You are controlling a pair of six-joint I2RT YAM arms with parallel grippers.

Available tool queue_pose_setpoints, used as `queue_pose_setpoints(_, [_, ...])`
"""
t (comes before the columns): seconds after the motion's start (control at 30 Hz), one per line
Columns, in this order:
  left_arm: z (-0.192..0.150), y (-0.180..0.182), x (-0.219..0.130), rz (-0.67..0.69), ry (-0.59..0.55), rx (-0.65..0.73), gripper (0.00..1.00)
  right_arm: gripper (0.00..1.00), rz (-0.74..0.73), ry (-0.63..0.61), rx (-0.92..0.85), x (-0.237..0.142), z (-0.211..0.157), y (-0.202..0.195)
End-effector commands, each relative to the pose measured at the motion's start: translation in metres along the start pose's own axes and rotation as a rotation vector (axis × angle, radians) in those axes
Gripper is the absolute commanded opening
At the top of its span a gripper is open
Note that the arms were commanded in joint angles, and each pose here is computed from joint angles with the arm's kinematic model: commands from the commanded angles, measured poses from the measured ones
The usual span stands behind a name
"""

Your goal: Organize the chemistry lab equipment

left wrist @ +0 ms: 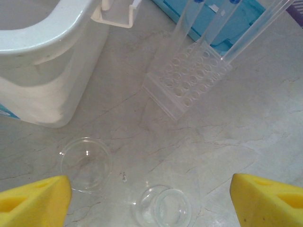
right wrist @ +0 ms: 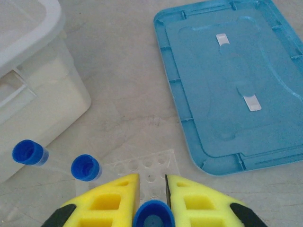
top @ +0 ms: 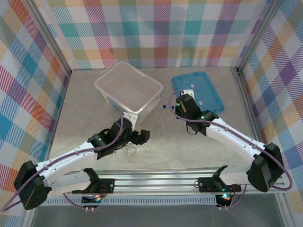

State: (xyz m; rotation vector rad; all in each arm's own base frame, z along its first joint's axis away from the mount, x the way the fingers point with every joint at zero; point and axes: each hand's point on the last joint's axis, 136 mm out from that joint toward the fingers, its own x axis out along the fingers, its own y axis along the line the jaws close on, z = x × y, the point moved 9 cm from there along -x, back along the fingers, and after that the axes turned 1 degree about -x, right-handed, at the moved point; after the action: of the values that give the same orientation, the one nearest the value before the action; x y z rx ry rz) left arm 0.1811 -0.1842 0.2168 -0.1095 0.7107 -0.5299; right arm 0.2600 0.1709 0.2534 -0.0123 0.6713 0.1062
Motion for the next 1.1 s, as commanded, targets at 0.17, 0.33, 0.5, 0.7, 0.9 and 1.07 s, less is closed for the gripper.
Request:
queue_pose_setpoints(0.17, [-0.006, 0.014, 0.0, 0.09, 0.024, -0.025, 0.86, 0.13, -0.014, -0.02, -0.019, 0.01, 0.002, 0.006])
queue_pose_setpoints(0.33, [-0.009, 0.017, -0.001, 0.093, 0.026, -0.034, 0.86, 0.13, -0.014, -0.014, -0.019, 0.016, 0.0, 0.008])
queue_pose_setpoints(0.5, [-0.01, 0.019, -0.002, 0.093, 0.018, -0.041, 0.86, 0.13, -0.015, -0.014, -0.025, 0.02, 0.001, 0.011])
queue_pose_setpoints(0.7, [-0.011, 0.021, -0.003, 0.094, 0.016, -0.048, 0.86, 0.13, -0.021, -0.006, -0.029, 0.025, -0.001, 0.011])
queue_pose_setpoints(0.9, [-0.013, 0.022, -0.003, 0.091, 0.018, -0.053, 0.85, 0.14, -0.034, 0.012, -0.038, 0.03, -0.007, 0.01])
queue_pose_setpoints(1.07, [-0.013, 0.022, 0.0, 0.087, 0.02, -0.059, 0.85, 0.14, -0.043, 0.016, -0.035, 0.031, -0.01, 0.007])
